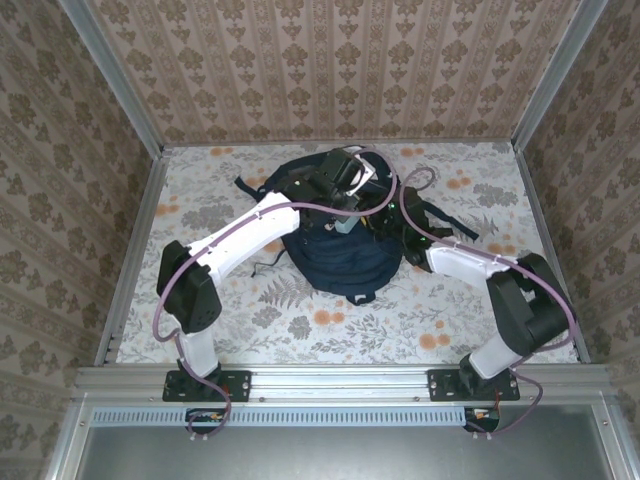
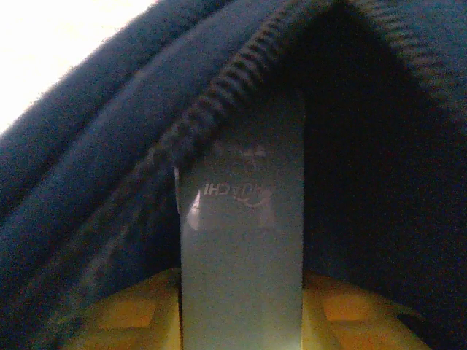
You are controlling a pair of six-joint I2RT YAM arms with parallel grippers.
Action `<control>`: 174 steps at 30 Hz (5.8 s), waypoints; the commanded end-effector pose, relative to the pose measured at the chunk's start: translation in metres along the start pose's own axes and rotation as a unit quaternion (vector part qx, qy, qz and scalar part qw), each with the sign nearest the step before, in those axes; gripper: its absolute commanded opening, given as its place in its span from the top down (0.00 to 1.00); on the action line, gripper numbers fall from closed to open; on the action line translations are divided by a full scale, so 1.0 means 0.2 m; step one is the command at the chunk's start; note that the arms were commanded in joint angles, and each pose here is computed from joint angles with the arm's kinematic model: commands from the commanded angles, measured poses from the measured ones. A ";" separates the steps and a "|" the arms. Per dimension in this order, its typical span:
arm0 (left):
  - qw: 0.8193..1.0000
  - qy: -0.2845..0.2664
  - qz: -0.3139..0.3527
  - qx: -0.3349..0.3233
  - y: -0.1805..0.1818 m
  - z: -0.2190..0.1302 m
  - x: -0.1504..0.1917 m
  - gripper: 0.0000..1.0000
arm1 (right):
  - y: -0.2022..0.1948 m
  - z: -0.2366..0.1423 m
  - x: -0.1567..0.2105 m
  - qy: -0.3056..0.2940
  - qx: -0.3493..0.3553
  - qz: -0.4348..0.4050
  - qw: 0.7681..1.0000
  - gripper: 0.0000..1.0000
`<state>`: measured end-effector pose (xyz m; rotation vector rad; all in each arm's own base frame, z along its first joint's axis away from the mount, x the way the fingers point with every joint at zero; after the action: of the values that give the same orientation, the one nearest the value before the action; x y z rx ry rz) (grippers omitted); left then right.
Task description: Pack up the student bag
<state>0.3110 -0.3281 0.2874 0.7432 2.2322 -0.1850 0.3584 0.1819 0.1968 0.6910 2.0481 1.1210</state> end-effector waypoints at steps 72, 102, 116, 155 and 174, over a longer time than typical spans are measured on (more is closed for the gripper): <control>0.944 0.010 -0.308 0.119 0.59 -0.06 0.52 0.24 | -0.25 -0.60 0.07 0.097 0.125 -0.159 0.974 0.33; 0.972 0.028 -0.062 0.224 0.26 0.28 0.70 0.44 | -0.34 -0.30 -0.32 0.062 0.144 -0.150 0.976 0.87; 0.982 0.016 -0.061 0.177 0.33 0.28 0.62 0.51 | -0.38 -0.29 -0.29 0.075 0.142 -0.134 0.978 0.87; 0.950 0.028 -0.081 0.299 -0.02 0.04 0.77 1.00 | -0.44 -0.31 -0.13 0.047 0.149 -0.085 0.984 0.99; 0.938 -0.008 -0.175 0.298 -0.14 0.02 0.54 0.59 | -0.46 -0.47 -0.07 0.040 0.219 -0.162 0.961 0.73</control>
<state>0.2266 -0.3015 0.1682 0.7044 2.4030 -0.9967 0.3033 0.0801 0.1558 0.5969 2.3082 0.6179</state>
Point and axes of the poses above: each hand's point on the last joint's axis, 136 mm out from that joint toward the fingers, its own z axis out along the fingers, its own y axis along the line the jaws close on, x = y × z, the point moved 8 cm from there along -z, back along the fingers, and after that the axes turned 13 degrees about -z, right-handed, at the moved point
